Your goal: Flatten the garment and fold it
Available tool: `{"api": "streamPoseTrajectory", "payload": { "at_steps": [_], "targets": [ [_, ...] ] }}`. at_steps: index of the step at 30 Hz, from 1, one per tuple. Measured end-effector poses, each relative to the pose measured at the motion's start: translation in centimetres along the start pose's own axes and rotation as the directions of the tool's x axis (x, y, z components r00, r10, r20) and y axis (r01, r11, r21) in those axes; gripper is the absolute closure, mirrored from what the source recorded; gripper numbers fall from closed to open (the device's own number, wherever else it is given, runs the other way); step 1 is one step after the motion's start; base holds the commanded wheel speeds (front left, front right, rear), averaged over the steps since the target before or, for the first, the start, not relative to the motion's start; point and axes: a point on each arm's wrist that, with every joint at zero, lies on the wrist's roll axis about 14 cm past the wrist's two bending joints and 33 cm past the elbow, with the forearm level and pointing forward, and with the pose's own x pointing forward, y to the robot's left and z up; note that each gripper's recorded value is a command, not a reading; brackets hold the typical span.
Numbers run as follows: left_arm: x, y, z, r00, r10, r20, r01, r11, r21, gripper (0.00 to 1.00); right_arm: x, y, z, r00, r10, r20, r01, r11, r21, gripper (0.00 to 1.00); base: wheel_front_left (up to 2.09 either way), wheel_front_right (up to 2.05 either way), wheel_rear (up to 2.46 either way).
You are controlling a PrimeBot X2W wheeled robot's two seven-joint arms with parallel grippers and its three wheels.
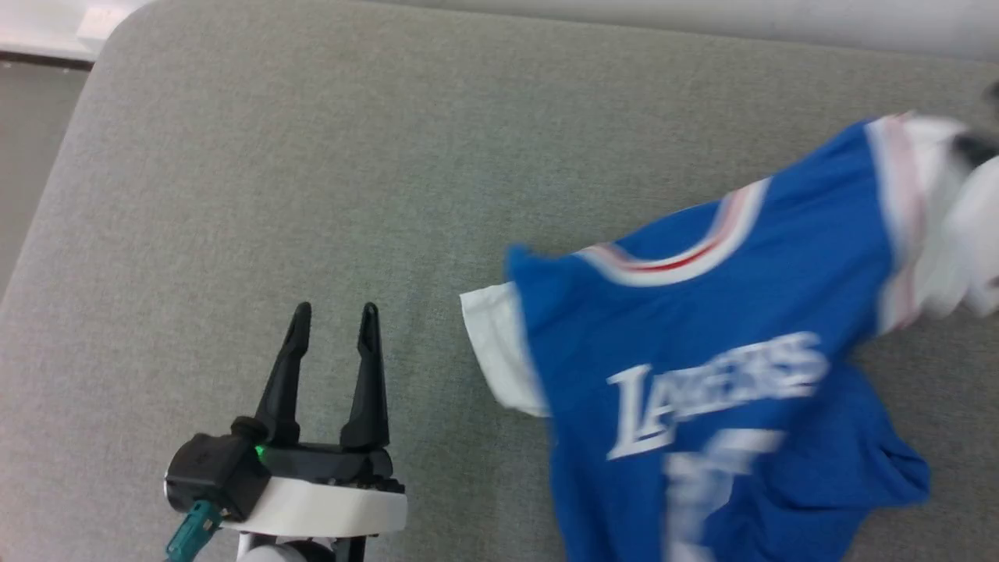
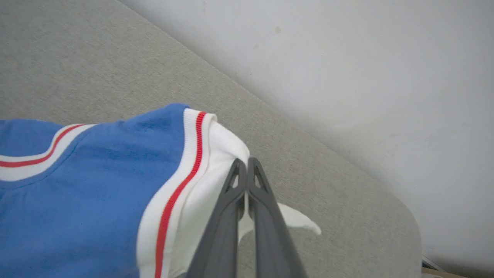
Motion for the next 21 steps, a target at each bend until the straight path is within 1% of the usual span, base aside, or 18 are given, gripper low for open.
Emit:
{"api": "streamPoseTrajectory", "payload": {
  "at_steps": [2, 4, 6, 9, 11, 12, 13, 14, 18, 21],
  "targets": [
    [0.0, 0.1, -0.3, 1.0, 0.004, -0.011, -0.004, 1.0, -0.001, 0.0, 0.0, -2.8, 0.6, 0.997, -0.073, -0.021, 0.072, 0.996, -0.054, 1.0, 0.0, 0.0, 0.0],
    [0.0, 0.3, -0.6, 1.0, 0.011, -0.019, -0.011, 1.0, -0.002, 0.0, 0.2, -5.3, -0.1, 0.987, -0.14, -0.078, 0.131, 0.986, -0.104, 1.0, 0.0, 0.0, 0.0],
    [0.0, 0.5, -0.9, 0.999, 0.02, -0.03, -0.02, 1.0, -0.004, 0.0, 0.5, -7.1, -1.4, 0.973, -0.186, -0.135, 0.168, 0.976, -0.137, 1.0, 0.0, 0.0, 0.0],
    [-0.1, 0.8, -1.4, 0.998, 0.032, -0.047, -0.033, 0.999, -0.002, 0.0, 1.2, -9.1, -2.6, 0.953, -0.246, -0.175, 0.21, 0.957, -0.202, 1.0, 0.0, 0.0, 0.0],
    [-0.1, 1.0, -1.8, 0.997, 0.039, -0.059, -0.039, 0.999, 0.001, 0.0, 2.0, -9.4, -3.1, 0.952, -0.256, -0.168, 0.216, 0.951, -0.222, 1.0, 0.0, 0.0, 0.0],
    [0.0, 1.0, -1.9, 0.997, 0.039, -0.064, -0.039, 0.999, 0.003, 0.0, 2.5, -9.4, -3.4, 0.954, -0.253, -0.162, 0.215, 0.951, -0.221, 0.96, 0.0, 0.0, 0.0],
    [0.1, 1.0, -2.0, 0.997, 0.037, -0.066, -0.037, 0.999, 0.004, 0.0, 3.0, -9.1, -3.7, 0.957, -0.244, -0.155, 0.209, 0.955, -0.211, 0.55, 0.0, 0.0, 0.0],
    [0.3, 0.9, -2.1, 0.997, 0.034, -0.066, -0.034, 0.999, 0.005, 0.0, 3.5, -8.7, -3.7, 0.963, -0.232, -0.138, 0.205, 0.96, -0.189, 0.0, 0.0, 0.0, 0.0],
    [0.9, 0.3, -1.9, 0.999, 0.009, -0.054, -0.009, 1.0, 0.001, 0.0, 4.4, -6.9, -3.2, 0.98, -0.193, -0.046, 0.186, 0.975, -0.121, 0.0, 0.0, 0.0, 0.0],
    [0.9, 0.0, -1.7, 0.999, -0.005, -0.046, 0.006, 1.0, 0.011, 0.0, 3.8, -6.3, -1.1, 0.98, -0.181, 0.078, 0.187, 0.98, -0.064, 0.0, 0.0, 0.0, 0.0]
  ]
}}
